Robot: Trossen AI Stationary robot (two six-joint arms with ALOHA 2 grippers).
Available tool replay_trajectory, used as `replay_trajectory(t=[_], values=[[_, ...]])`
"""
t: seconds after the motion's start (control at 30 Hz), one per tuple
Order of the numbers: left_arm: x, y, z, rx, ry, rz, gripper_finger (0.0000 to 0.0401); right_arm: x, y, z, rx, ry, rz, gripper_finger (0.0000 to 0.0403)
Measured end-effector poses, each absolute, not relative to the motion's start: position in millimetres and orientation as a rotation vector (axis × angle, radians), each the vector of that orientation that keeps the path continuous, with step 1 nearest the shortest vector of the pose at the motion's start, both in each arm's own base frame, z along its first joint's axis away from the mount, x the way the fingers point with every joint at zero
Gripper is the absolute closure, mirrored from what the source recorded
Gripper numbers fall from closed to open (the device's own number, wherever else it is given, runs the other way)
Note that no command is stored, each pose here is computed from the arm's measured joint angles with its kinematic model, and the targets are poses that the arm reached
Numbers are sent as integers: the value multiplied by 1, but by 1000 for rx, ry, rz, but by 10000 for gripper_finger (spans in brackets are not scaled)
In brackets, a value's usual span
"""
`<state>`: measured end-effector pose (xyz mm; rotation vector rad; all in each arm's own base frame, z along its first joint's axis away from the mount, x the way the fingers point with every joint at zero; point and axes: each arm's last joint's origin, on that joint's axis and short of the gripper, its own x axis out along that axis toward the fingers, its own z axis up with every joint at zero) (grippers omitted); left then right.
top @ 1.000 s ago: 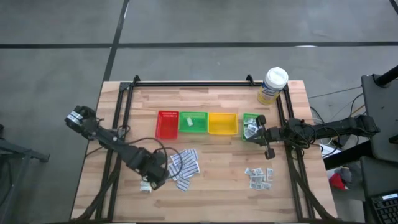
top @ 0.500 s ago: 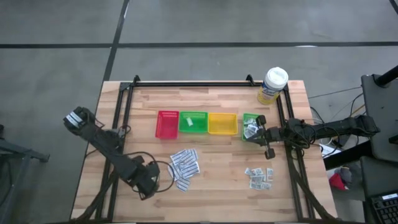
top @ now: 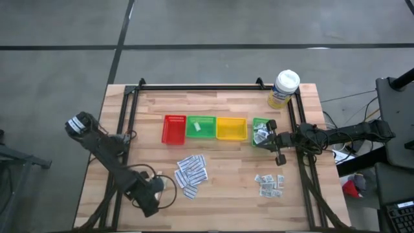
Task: Pick & Place First Aid Supplies
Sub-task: Put the green bandage into the left green bin
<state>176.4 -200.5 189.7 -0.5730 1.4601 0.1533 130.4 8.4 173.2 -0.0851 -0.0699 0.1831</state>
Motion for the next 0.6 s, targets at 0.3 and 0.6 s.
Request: replay_trajectory(t=[0.3, 0.6], values=[[166, -206, 186, -510, 1484, 159, 252, 130, 8, 173, -85, -70, 183, 394], [165, -213, 167, -424, 1531, 191, 252, 130, 8, 173, -85, -70, 183, 394]])
